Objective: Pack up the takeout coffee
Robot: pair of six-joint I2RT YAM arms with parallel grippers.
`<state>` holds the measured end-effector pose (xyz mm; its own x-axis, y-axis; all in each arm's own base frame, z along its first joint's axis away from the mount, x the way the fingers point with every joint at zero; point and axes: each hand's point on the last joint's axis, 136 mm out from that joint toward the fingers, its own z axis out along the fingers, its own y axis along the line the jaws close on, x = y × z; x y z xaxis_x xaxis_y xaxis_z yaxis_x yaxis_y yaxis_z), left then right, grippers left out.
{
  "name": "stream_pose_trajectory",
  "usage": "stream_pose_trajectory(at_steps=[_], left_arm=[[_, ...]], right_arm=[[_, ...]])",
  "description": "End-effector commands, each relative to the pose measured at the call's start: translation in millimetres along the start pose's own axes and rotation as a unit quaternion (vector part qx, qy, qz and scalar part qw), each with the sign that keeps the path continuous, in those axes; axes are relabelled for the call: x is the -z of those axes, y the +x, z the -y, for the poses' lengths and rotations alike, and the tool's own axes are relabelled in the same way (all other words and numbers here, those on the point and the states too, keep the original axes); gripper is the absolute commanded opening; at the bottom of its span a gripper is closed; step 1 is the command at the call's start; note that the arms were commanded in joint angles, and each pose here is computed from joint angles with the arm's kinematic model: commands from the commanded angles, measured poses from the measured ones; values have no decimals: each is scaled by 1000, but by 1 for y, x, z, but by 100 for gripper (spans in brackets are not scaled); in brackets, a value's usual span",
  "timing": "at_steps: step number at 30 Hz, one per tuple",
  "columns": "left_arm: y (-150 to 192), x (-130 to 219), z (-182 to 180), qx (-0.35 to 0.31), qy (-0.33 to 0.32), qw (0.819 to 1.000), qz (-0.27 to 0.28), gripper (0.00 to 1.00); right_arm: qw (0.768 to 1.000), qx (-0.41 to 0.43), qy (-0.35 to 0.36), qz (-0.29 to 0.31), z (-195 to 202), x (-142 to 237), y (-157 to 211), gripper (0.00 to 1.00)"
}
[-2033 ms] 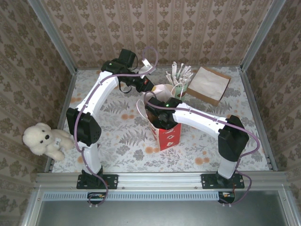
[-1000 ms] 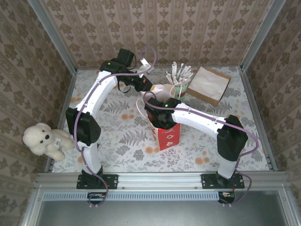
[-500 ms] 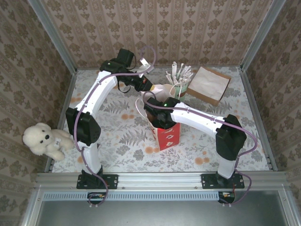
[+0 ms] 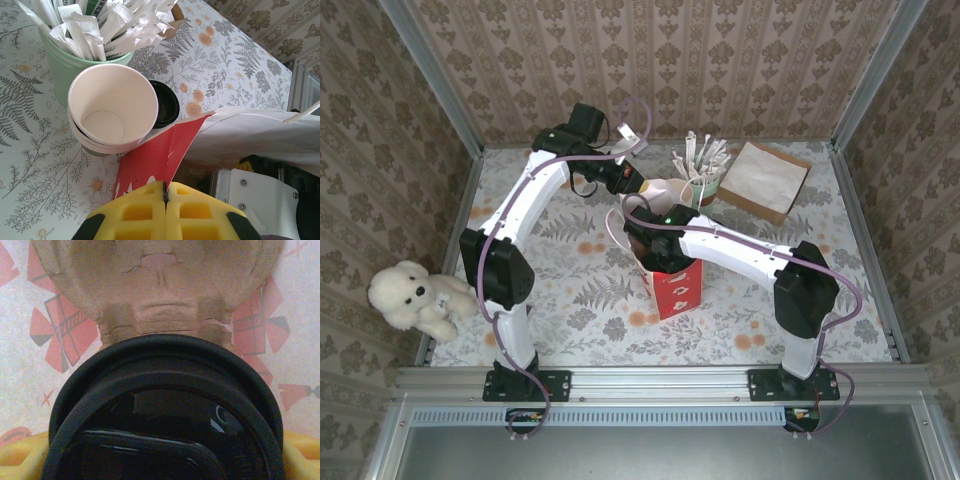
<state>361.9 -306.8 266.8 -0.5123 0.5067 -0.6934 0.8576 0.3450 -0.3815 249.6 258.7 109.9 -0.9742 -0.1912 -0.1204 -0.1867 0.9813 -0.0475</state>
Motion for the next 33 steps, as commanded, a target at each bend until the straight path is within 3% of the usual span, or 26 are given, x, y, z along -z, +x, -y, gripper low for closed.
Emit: stream_pose_trajectory(at_steps=[1, 14, 19, 33], left_arm=[[-16, 15, 0, -15, -8, 999, 31, 0], [-18, 15, 7, -17, -9, 999, 35, 0], [-17, 12, 7, -11, -8, 999, 32, 0], [-13, 12, 4, -4, -17, 1000, 26, 0]], right_arm=[[981, 16, 96, -166, 33, -39, 68, 47], [977, 20, 115, -179, 40, -45, 76, 46], [970, 21, 143, -195, 50, -61, 86, 46], [966, 18, 125, -226, 43, -99, 107, 46]])
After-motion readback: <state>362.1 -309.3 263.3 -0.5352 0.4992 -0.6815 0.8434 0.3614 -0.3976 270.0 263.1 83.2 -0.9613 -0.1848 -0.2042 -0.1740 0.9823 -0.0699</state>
